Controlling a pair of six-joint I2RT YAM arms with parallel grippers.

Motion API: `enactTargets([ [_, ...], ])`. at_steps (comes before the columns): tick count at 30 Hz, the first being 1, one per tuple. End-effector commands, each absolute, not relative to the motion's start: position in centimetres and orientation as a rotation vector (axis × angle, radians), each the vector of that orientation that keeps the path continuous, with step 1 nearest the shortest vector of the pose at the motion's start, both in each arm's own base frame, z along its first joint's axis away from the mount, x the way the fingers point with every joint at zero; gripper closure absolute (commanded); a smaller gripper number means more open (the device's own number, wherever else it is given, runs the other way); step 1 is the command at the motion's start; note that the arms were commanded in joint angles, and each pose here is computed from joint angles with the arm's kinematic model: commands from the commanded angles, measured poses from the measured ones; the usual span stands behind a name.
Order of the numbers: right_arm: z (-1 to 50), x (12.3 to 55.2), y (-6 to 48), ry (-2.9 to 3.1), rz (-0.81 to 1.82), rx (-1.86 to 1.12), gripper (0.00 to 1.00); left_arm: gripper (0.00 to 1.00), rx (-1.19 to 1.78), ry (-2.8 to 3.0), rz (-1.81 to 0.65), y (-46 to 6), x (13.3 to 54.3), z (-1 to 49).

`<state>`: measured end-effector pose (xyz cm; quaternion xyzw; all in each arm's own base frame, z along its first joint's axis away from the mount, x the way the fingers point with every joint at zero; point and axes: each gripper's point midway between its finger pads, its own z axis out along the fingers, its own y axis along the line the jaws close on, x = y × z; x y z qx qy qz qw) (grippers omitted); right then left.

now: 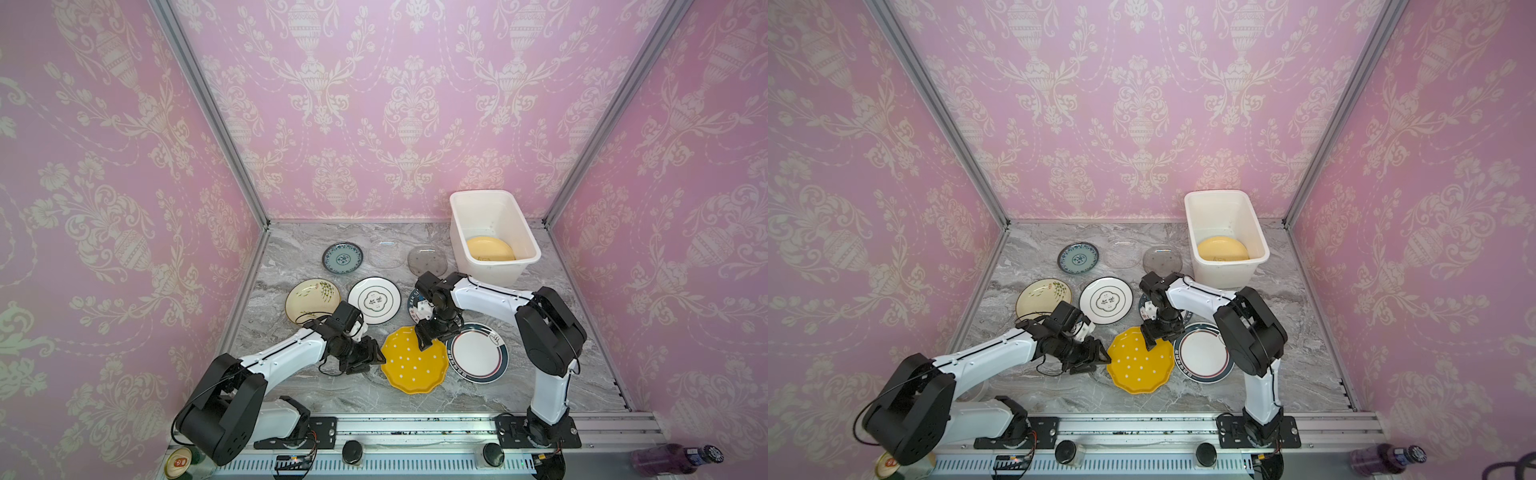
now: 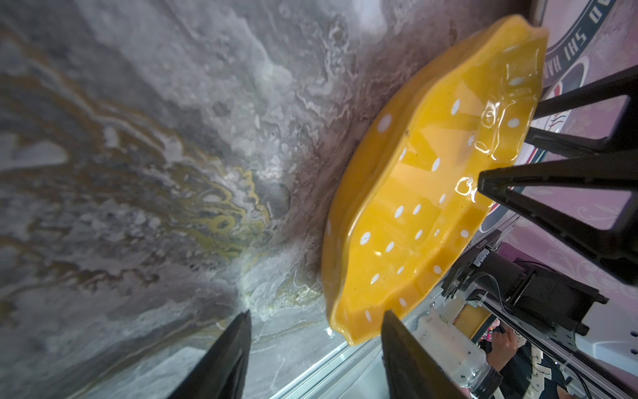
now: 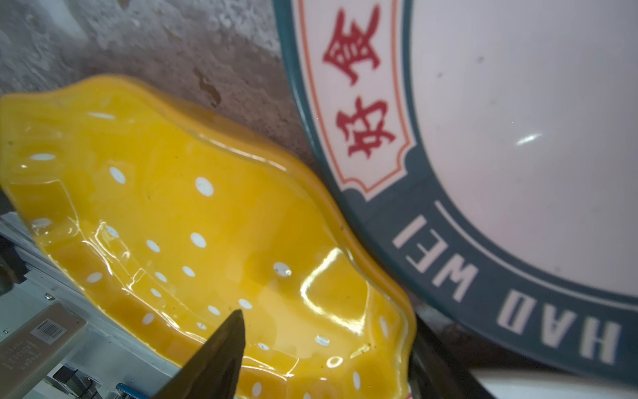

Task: Place the plates into the plastic bin on the countertop
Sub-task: Pick up the plate from the bottom-center of the table.

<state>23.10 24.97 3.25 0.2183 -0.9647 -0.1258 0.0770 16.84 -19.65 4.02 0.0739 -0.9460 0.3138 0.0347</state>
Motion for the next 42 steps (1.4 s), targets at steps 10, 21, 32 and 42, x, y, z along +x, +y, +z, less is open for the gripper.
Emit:
enactTargets([
  [10, 3.7, 20.0, 28.5, -2.779, -0.526, 0.6, 0.33, 0.51, 0.302, -2.837, 1.003, -19.1, 15.3, 3.3],
  [21, 5.1, 20.2, 31.2, -2.762, -0.705, 0.54, 0.34, 0.7, 0.311, -2.863, 0.988, -18.4, 15.4, 3.5],
  [32, 7.4, 19.5, 33.6, -2.703, -0.954, 0.534, 0.38, 0.89, 0.319, -2.858, 1.003, -18.4, 15.4, 3.2],
  [42, 9.7, 19.8, 35.4, -2.666, -1.154, 0.514, 0.42, 1.0, 0.336, -2.85, 1.026, -18.4, 15.5, 3.1],
])
